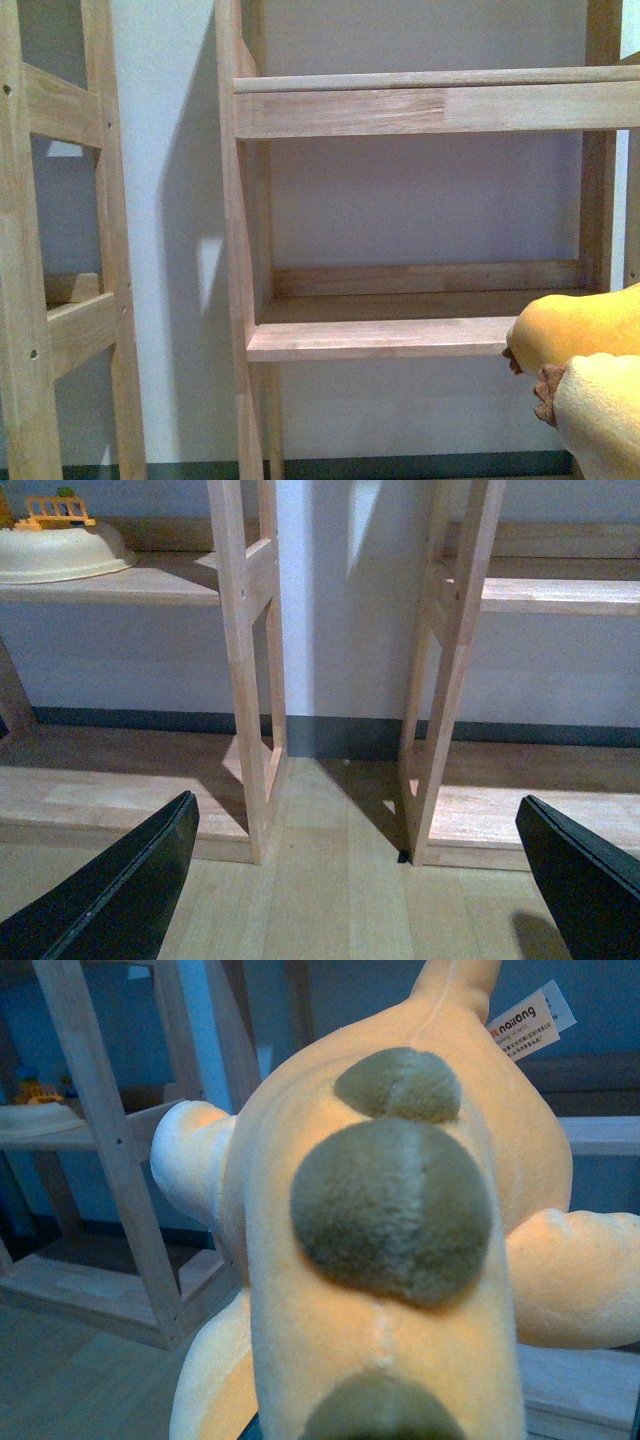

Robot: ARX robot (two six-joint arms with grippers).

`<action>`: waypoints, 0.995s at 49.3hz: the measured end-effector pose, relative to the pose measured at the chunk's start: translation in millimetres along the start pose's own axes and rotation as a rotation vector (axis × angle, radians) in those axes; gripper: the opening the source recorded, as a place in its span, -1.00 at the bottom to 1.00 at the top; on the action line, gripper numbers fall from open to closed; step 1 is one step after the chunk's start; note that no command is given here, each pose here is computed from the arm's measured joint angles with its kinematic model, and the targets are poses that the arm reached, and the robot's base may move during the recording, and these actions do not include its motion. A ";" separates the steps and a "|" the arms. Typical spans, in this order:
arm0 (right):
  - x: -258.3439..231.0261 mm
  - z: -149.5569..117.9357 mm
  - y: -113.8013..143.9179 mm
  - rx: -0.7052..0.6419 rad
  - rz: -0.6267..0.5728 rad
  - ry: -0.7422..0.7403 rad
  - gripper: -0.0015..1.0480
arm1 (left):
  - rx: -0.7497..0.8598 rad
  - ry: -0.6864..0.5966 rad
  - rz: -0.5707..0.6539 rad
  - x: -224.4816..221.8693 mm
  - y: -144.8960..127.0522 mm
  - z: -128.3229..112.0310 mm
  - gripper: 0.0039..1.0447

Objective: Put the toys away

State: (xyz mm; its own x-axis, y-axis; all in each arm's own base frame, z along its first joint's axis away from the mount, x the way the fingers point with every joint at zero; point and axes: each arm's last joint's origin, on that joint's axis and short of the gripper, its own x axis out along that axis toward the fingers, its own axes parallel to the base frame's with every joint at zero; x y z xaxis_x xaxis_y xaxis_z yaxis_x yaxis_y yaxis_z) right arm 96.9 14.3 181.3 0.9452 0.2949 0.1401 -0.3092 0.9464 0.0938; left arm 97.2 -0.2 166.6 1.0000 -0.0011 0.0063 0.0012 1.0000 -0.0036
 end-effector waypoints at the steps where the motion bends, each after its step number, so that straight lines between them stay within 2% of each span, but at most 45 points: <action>1: 0.0 0.0 0.0 0.000 0.000 0.000 -0.86 | 0.000 0.000 0.000 0.0 0.0 0.0 0.89; 49: 0.0 0.0 0.0 0.000 0.000 0.000 -0.86 | 0.000 0.000 0.000 0.0 0.0 0.0 0.89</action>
State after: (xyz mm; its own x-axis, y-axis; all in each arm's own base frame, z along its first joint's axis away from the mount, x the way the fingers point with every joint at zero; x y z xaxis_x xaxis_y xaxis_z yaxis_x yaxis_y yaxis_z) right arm 96.9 14.3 181.3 0.9453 0.2945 0.1401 -0.3088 0.9465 0.0938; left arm 97.2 -0.2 166.6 1.0000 -0.0011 0.0063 0.0012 1.0000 -0.0036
